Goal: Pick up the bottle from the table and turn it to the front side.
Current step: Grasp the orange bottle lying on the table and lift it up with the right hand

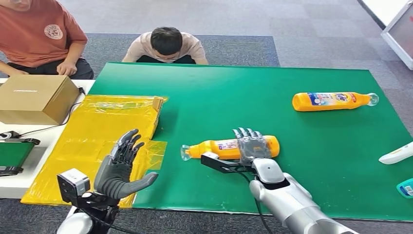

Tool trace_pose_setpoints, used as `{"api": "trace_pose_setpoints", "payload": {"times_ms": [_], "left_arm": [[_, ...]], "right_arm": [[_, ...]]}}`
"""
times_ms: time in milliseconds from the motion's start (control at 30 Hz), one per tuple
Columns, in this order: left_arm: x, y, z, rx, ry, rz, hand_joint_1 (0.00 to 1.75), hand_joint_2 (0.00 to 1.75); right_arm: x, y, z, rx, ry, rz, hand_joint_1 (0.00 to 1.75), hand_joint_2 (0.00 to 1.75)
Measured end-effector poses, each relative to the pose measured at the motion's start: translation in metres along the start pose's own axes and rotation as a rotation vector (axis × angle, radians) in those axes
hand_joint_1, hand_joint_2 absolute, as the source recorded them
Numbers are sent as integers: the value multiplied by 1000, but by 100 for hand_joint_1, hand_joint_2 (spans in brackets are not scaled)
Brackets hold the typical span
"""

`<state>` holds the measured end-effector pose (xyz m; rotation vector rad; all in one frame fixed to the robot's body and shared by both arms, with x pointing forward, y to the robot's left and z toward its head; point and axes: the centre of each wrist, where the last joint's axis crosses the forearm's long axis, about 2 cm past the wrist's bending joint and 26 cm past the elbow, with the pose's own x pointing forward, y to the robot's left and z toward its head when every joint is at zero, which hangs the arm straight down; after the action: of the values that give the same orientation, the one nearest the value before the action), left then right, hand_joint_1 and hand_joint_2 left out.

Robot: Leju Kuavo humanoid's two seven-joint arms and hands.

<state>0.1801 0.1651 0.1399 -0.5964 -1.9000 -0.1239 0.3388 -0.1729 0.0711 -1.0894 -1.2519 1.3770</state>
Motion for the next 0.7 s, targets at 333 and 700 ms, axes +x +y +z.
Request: {"api": "trace_pose_setpoints", "payload": {"times_ms": [333, 700], "left_arm": [[1, 0, 1, 1, -3, -1, 0, 175], [5, -1, 3, 8, -17, -3, 0, 175]], "right_arm": [[-14, 3, -2, 11, 15, 20, 51, 175], [-12, 10, 9, -55, -74, -18, 175, 175]]}}
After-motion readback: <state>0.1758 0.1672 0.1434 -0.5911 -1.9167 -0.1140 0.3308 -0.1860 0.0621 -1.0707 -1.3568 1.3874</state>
